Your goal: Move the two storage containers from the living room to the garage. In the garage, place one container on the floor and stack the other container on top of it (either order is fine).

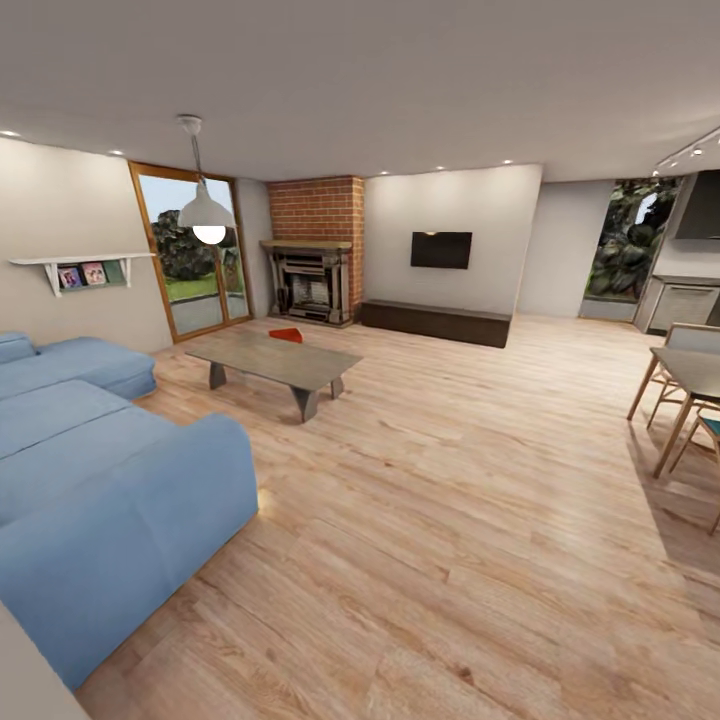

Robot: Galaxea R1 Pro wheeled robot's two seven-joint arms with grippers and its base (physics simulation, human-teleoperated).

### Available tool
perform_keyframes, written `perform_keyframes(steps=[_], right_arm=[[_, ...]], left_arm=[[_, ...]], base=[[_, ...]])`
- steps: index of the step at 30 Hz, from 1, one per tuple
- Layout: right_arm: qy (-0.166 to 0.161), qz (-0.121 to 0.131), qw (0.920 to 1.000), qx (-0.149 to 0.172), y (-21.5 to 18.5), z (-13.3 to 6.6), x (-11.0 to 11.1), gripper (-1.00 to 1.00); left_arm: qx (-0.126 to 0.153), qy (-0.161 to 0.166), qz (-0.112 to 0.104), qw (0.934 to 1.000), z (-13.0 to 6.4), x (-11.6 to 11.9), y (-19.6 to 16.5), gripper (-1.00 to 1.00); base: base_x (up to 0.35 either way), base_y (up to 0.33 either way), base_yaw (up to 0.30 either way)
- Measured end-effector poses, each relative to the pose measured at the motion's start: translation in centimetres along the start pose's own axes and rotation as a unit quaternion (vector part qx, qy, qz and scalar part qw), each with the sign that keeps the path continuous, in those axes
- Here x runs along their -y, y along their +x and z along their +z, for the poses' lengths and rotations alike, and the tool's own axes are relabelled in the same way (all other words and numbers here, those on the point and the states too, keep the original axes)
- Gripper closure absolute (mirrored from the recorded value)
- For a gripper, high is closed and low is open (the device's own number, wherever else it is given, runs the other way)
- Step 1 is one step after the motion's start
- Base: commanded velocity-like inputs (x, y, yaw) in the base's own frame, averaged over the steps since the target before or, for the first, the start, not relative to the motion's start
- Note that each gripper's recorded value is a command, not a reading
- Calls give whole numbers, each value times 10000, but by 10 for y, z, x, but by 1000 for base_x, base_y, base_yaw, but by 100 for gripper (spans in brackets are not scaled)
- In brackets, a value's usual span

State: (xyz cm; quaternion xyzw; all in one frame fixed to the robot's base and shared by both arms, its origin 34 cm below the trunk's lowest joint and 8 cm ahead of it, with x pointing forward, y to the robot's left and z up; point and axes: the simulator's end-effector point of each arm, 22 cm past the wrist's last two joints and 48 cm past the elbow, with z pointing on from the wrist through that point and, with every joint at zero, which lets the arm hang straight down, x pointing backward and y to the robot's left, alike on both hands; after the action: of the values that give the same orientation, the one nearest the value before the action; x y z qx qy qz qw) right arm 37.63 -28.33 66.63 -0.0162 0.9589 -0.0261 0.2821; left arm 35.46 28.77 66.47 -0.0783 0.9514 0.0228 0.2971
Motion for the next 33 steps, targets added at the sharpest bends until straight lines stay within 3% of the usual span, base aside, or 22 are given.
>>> perform_keyframes(steps=[33], right_arm=[[-11, -22, 10000, 16, -1, 0, 0, -100]], left_arm=[[0, -4, 3, 10000, 0, 0, 0, -100]], base=[[326, -132, 0]])
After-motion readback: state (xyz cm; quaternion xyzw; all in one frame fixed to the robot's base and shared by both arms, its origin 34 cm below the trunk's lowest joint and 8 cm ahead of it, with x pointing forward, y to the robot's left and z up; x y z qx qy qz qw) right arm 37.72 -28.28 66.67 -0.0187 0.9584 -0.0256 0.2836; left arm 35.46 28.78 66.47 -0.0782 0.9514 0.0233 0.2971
